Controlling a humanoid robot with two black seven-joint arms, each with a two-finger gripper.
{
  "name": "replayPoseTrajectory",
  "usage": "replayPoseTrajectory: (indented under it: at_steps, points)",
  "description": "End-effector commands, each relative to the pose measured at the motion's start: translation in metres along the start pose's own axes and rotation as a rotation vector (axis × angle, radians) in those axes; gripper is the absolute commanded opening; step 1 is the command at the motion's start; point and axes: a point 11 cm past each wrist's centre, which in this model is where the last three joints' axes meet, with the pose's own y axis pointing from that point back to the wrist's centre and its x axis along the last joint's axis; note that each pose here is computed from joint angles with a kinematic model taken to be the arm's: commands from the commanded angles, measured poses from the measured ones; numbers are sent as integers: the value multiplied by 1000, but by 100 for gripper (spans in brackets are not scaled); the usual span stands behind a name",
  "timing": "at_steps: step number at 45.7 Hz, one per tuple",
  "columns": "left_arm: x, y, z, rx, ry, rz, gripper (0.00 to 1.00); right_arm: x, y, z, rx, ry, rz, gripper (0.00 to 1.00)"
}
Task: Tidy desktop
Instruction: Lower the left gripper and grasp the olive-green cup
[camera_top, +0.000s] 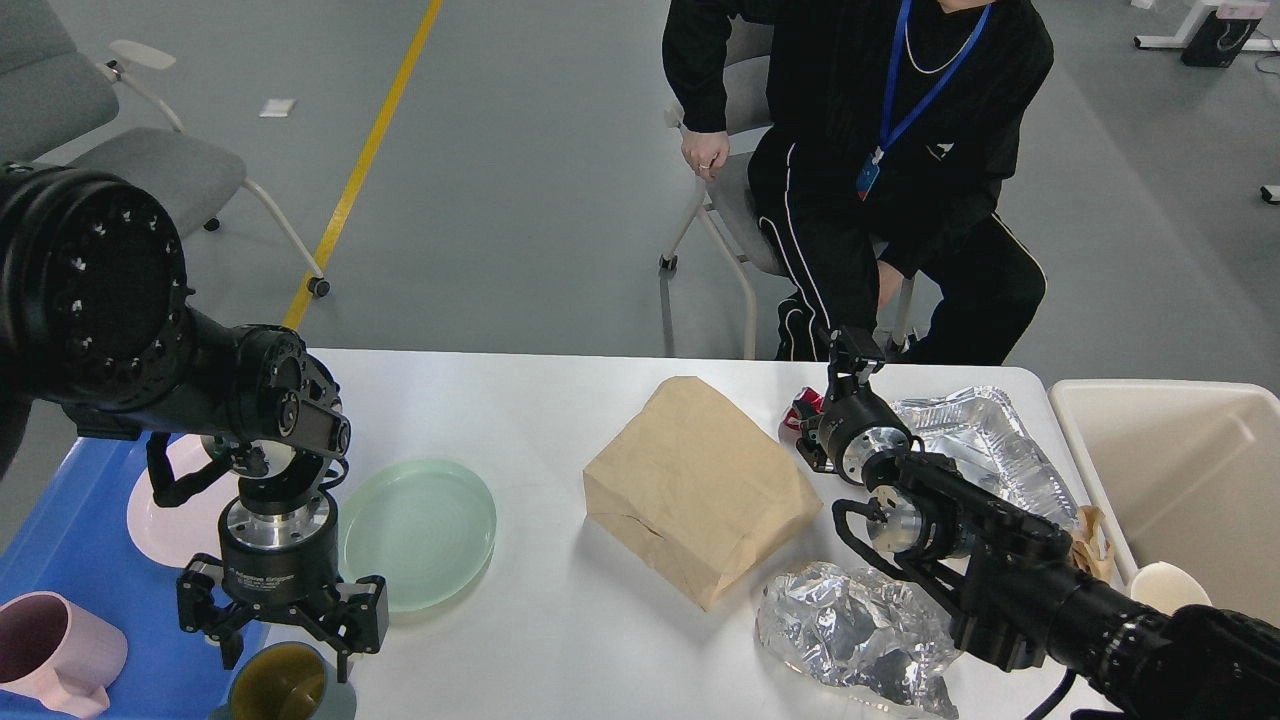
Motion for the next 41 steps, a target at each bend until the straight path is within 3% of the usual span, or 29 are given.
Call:
replayPoseTrajectory:
  at_steps: [1,13,41]
  points:
    - [4,2,-13,33,24,14,94,0,0,0,0,0,0,100]
    - [29,-2,-26,73,49,115,94,0,0,0,1,-1,1,100]
    - [32,-33,-28,99,40,83,94,0,0,0,0,0,0,100]
